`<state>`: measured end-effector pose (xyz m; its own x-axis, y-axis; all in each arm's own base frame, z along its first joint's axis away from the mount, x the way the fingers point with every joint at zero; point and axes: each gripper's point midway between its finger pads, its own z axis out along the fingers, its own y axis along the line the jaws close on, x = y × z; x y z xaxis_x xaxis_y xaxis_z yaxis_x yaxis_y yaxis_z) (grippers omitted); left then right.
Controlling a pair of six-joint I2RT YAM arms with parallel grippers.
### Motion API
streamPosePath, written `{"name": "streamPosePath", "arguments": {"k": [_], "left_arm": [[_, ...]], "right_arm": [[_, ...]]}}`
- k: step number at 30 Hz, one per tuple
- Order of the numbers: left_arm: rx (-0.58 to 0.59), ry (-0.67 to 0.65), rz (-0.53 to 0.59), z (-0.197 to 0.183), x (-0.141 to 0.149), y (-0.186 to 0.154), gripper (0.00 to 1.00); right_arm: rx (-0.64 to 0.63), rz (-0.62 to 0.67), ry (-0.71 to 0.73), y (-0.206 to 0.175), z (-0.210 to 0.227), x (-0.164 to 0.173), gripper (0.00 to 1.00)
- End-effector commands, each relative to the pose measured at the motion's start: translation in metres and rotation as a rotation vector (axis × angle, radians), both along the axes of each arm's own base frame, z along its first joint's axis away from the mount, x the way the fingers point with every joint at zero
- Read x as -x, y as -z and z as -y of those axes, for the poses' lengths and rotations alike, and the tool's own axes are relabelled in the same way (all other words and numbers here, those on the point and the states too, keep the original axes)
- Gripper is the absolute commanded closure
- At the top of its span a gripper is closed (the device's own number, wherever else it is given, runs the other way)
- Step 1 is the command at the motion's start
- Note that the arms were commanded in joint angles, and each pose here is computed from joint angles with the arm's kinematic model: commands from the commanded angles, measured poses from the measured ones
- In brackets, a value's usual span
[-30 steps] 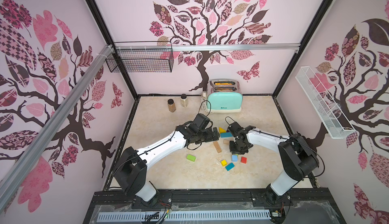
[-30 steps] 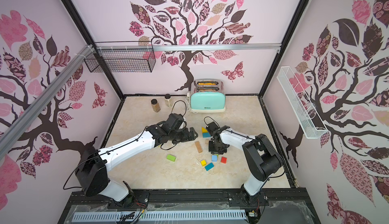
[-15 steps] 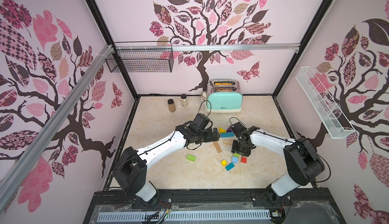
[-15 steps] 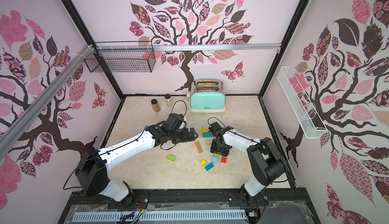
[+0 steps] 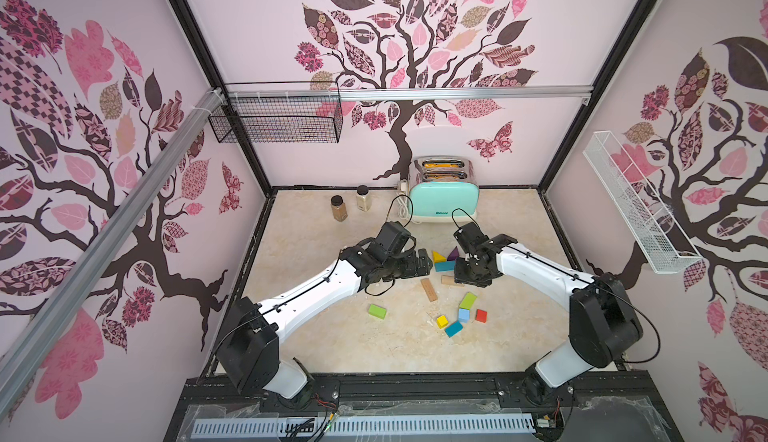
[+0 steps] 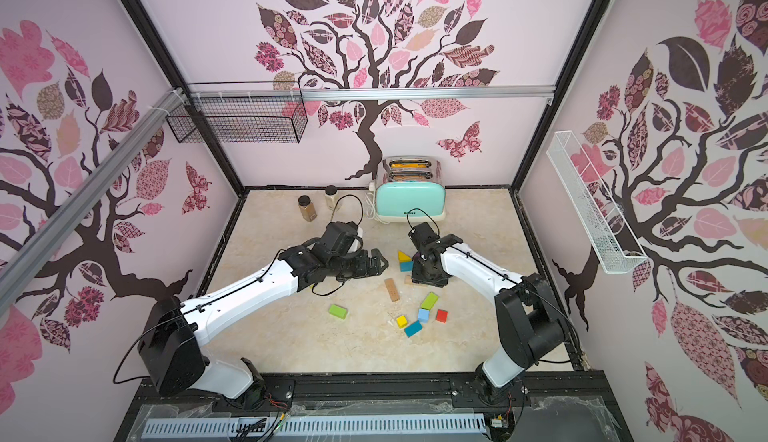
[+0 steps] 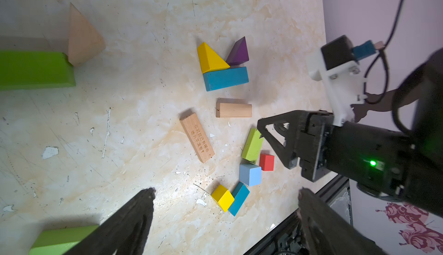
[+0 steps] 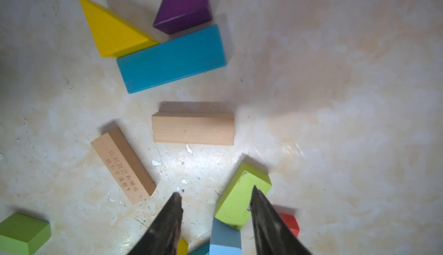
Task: Assemble a carrot with building blocks
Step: Assemble the building block at the center of the board.
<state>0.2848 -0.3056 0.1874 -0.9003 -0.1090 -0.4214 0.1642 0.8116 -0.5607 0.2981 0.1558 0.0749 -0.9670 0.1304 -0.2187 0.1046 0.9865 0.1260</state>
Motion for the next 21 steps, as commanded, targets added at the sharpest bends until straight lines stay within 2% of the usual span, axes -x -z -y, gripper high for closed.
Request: {"name": "streamPosePath", "arguments": {"k": [1, 5, 9, 16, 21], "left_arm": [[0.030, -0.035, 0.042, -0.008, -0.005, -0.014, 0.02], [0.032, -0.045, 0.029, -0.011, -0.006, -0.013, 0.02], [0.037, -0.046, 0.014, -0.009, -0.006, -0.010, 0.02], [0.032, -0.039, 0.006, -0.008, -0.009, -0.008, 0.02], [0.030, -0.045, 0.000, -0.009, -0.009, -0.005, 0.02]], "right_arm": [[-0.053, -0.042, -0.093, 0.012, -0.018, -0.002, 0.56], [-0.073, -0.067, -0.128, 0.023, -0.025, -0.002, 0.62], [-0.053, -0.077, -0.134, 0.032, -0.024, -0.003, 0.62], [0.072, -0.086, -0.117, 0.046, -0.005, -0.009, 0.62], [0.079, -0.074, -0.124, 0.050, -0.005, -0.013, 0.61]]}}
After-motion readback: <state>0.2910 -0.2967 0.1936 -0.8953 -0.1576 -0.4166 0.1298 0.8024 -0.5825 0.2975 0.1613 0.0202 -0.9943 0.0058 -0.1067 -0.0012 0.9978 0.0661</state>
